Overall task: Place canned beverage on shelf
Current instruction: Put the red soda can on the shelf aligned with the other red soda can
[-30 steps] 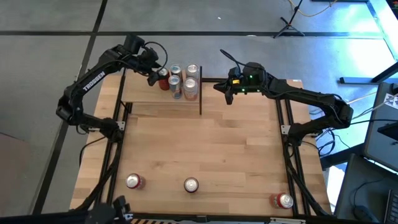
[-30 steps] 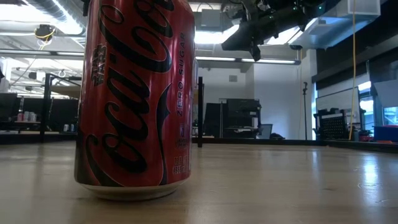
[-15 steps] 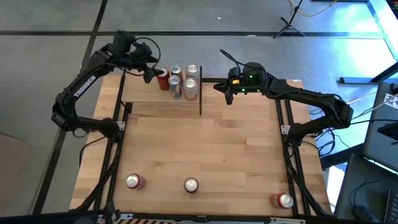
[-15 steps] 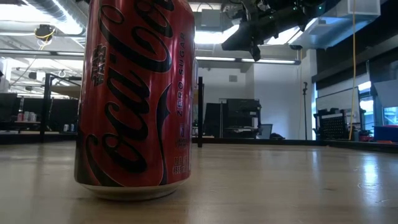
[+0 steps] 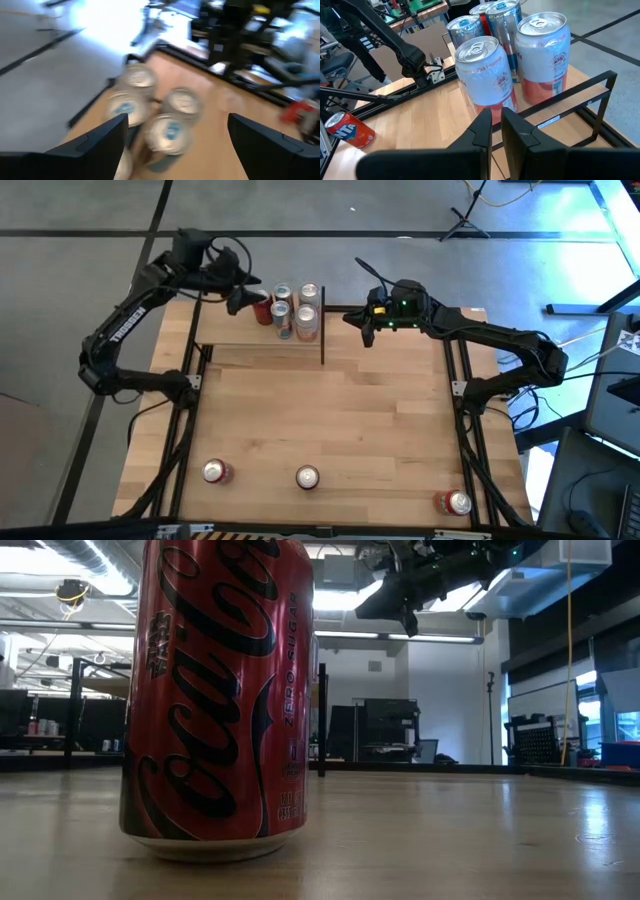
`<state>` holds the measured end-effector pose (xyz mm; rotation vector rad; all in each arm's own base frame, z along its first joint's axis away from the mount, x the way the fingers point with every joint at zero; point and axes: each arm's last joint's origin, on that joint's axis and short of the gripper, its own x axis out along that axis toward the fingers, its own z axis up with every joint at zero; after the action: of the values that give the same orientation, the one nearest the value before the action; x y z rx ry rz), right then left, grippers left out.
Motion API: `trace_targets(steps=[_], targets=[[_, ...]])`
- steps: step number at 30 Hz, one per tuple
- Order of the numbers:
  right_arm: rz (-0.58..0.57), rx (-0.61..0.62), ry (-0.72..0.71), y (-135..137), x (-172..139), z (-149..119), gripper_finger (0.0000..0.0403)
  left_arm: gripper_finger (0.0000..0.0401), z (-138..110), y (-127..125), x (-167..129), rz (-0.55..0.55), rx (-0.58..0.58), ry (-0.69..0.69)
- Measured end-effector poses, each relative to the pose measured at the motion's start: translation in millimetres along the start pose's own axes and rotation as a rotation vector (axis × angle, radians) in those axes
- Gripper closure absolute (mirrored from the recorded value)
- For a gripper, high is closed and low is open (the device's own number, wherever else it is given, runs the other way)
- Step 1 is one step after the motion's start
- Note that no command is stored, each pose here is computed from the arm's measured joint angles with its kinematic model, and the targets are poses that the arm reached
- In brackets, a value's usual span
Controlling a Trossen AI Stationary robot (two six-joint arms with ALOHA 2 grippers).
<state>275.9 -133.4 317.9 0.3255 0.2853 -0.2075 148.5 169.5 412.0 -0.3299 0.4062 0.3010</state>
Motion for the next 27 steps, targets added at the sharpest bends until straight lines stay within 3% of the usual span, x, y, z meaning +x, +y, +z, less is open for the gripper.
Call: trace_targets(steps=[8, 13, 20, 27], targets=[[-0.016, 0.059, -0.018, 0.0, 0.1, 1.4, 0.0363, 0.0042, 0.5, -12.9, 9.2, -0.102, 0.072, 0.011], [0.012, 0.092, -0.030, 10.2, 2.7, 1.3, 0.0310, 0.0023, 3.0, -24.6, 11.7, -0.217, 0.120, -0.013], [0.099, 0.129, 0.009, 48.2, 10.1, -8.3, 0.0224, 0.0022, -2.7, -46.7, -2.1, -0.325, 0.133, 0.006], [0.189, 0.181, 0.115, 91.9, 12.4, -26.6, 0.0192, 0.0022, -19.7, -79.0, -13.8, -0.379, 0.128, 0.124]])
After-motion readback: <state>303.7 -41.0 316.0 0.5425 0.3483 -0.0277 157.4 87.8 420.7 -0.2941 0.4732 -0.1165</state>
